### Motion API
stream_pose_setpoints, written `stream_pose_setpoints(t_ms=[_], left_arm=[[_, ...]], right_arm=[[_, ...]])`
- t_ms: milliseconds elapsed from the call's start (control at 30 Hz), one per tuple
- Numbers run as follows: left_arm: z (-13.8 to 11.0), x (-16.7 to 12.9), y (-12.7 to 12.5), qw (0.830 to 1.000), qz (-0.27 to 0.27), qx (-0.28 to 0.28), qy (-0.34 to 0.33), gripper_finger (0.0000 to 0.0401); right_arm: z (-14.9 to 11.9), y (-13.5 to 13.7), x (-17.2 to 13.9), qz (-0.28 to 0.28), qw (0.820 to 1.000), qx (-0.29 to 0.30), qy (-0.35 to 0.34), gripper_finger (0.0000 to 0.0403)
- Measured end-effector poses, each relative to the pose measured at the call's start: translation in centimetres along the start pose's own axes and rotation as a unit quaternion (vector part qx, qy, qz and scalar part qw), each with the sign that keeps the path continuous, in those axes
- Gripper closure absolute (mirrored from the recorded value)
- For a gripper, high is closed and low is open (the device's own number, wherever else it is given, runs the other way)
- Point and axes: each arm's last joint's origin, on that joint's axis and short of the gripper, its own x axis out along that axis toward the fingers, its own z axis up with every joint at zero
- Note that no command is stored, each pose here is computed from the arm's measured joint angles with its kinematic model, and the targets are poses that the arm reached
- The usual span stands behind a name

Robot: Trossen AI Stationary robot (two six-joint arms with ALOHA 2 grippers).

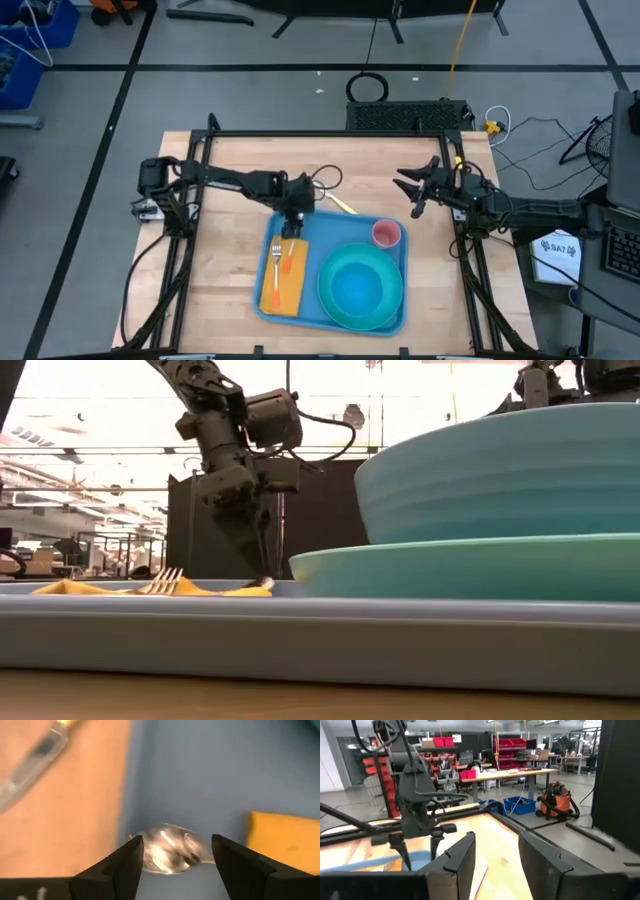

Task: Set up tray
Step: Put the orange spoon on top of the yellow table napkin

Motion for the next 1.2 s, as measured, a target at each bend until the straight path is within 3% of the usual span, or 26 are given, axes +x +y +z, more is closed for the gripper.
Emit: stream_pose_setpoints(t_ms=[300, 567, 733, 933, 1200], left_arm=[[-0.3, 0.4, -1.2, 1.0, -0.024, 0.014, 0.016, 0.0162], [-0.1, -0.9, -1.3, 0.998, 0.034, 0.057, 0.007, 0.0162], [0.0, -1.4, 0.4, 0.994, 0.087, 0.068, 0.003, 0.0162], [-0.6, 0.0, 2.9, 0.999, 0.032, 0.027, 0.012, 0.0162], [-0.6, 0.0, 2.0, 0.999, -0.03, 0.045, 0.008, 0.0162]], right_arm=[[-0.2, 0.0, 0.2, -0.001, 1.0, -0.011, 0.006, 0.0261], [-0.2, 0.0, 0.2, -0.001, 1.0, -0.014, 0.006, 0.0261], [-0.1, 0.0, 0.2, -0.001, 1.0, -0.014, 0.006, 0.0261], [-0.1, 0.0, 0.2, 0.0, 1.0, -0.012, 0.002, 0.0261], [-0.1, 0.0, 0.2, 0.0, 1.0, -0.013, 0.002, 0.0261]])
